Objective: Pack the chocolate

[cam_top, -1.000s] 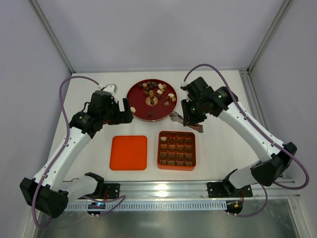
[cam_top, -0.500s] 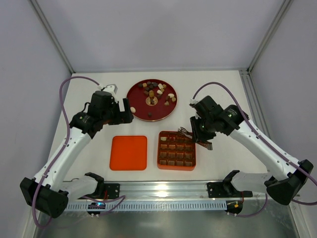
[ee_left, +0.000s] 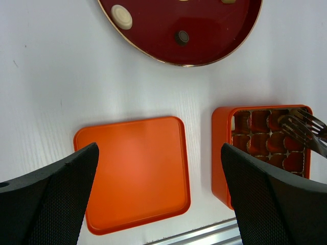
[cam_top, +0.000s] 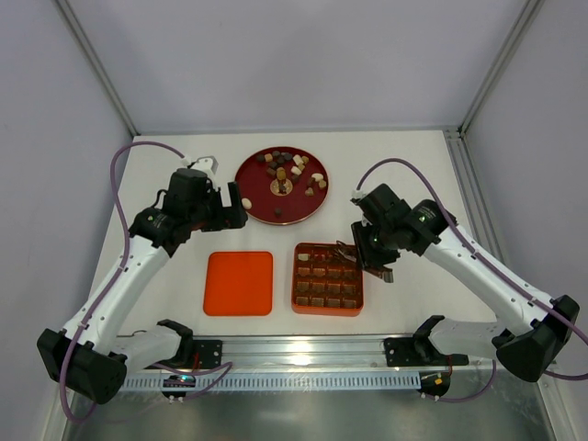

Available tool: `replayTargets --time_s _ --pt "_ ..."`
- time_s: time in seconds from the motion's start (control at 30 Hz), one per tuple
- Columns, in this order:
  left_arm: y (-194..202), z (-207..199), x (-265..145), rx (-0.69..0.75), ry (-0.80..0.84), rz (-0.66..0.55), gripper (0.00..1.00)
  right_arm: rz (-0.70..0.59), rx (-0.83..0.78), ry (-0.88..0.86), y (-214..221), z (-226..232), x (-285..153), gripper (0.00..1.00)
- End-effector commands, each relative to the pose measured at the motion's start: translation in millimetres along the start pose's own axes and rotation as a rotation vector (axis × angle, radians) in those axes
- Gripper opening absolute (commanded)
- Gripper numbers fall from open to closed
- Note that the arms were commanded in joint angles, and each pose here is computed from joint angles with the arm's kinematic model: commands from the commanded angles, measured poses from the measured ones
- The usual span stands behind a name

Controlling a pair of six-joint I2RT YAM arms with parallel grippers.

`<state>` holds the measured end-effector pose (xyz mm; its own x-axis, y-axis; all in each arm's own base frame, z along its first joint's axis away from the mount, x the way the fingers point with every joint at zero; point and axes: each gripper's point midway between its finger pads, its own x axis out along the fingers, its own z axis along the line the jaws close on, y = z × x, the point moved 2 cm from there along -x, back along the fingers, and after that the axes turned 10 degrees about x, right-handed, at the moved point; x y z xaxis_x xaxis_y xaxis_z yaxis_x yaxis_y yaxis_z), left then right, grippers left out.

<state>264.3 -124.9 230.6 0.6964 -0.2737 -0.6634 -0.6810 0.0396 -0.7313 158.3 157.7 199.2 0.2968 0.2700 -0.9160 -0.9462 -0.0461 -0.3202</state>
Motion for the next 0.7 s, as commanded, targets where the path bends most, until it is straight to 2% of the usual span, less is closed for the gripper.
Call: replayTargets --time_s 0.0,0.4,0.43,0.6,0.67 --pt "-6.7 -3.5 -0.6 -0.009 0.019 -0.036 1.00 -0.055 0.001 -0.026 -11.3 7.5 -3.2 0.38" --pt "-7.3 -3.6 0.1 -0.007 0.019 -0.035 1.00 -0.084 -0.015 -0.045 -21.4 14.1 -15.4 0.43" --pt "-8.5 -3.8 0.0 -0.006 0.020 -0.038 1.00 -0.122 -0.015 -0.028 -31.1 13.8 -21.9 0.44" --pt "-10.3 -3.6 -0.8 -0.004 0.018 -0.043 1.00 -0.143 -0.055 -0.010 -60.2 23.6 -26.3 0.45" --pt "-11.2 -3.8 -1.8 -0.004 0.018 -0.046 1.00 -0.163 -0.058 -0.020 -84.4 31.0 -24.3 0.45"
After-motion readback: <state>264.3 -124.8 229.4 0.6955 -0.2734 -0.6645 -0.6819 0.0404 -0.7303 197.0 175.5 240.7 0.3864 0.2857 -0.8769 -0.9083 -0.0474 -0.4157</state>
